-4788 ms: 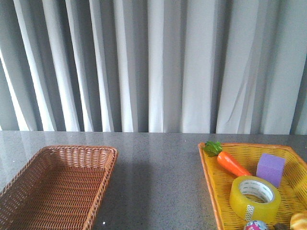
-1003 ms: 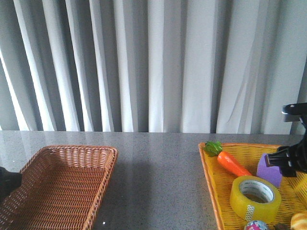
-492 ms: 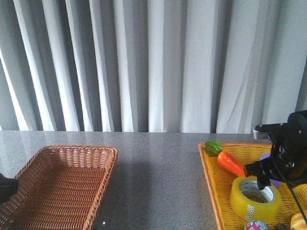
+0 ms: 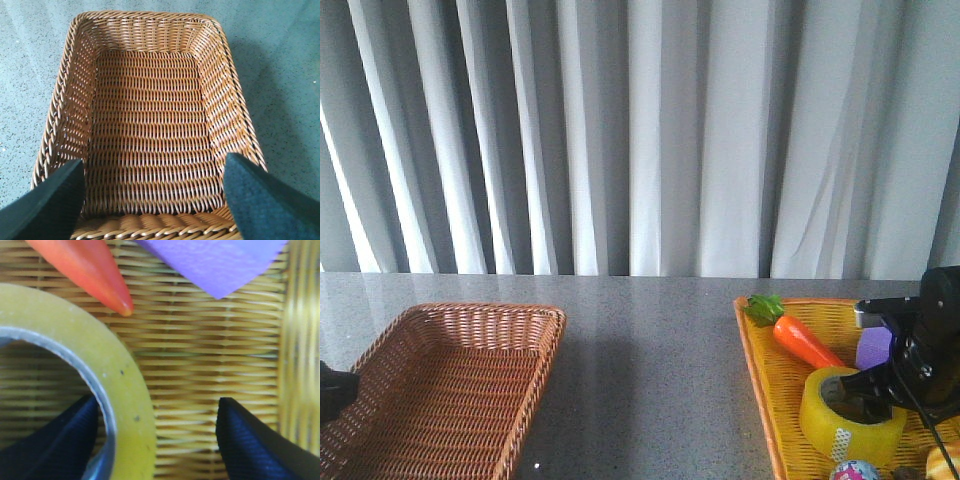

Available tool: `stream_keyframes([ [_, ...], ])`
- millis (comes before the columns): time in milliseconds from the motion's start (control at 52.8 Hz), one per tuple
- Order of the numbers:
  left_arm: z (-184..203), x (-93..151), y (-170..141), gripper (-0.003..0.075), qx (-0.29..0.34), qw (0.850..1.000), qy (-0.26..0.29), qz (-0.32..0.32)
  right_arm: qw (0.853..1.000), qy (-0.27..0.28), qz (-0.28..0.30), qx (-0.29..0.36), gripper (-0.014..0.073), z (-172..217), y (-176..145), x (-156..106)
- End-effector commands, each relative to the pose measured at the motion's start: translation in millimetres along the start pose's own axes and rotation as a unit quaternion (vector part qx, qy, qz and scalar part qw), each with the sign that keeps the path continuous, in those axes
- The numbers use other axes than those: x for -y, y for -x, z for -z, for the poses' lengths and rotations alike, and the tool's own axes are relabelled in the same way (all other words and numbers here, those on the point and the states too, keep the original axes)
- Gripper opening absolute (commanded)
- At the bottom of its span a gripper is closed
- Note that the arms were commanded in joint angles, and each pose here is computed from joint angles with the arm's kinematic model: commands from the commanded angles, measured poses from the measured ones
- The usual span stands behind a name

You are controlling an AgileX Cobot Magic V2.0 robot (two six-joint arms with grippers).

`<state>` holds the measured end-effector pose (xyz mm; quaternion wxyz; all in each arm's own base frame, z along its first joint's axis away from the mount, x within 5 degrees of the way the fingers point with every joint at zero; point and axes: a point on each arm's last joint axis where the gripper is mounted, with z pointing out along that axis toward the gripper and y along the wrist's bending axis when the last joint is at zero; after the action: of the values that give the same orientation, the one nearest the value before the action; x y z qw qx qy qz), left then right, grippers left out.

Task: Transfer tape with both arms
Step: 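Lower the right gripper onto the yellow tape roll's rim and close, then lift the tape roll and carry it toward the brown basket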

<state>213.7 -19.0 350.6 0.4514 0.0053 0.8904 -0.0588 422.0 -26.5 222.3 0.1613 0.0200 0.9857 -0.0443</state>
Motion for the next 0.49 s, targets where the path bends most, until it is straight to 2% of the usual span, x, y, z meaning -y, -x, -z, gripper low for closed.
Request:
stream_keyframes([
  [0, 10, 3, 17, 0.0541, 0.058, 0.998, -0.006, 0.002, 0.999, -0.006, 0.007, 0.05, 0.0444, 20, 12, 3],
  [114, 10, 2, 17, 0.0541, 0.058, 0.998, -0.001, -0.005, 0.998, -0.005, 0.007, 0.056, 0.0342, 19, 13, 3],
  [322, 10, 2, 17, 0.0541, 0.058, 0.998, 0.001, -0.008, 0.998, 0.002, -0.002, 0.067, 0.0085, 35, 23, 3],
  [473, 10, 2, 17, 0.0541, 0.058, 0.998, 0.001, -0.008, 0.997, 0.005, -0.002, 0.077, 0.0022, 64, 34, 3],
])
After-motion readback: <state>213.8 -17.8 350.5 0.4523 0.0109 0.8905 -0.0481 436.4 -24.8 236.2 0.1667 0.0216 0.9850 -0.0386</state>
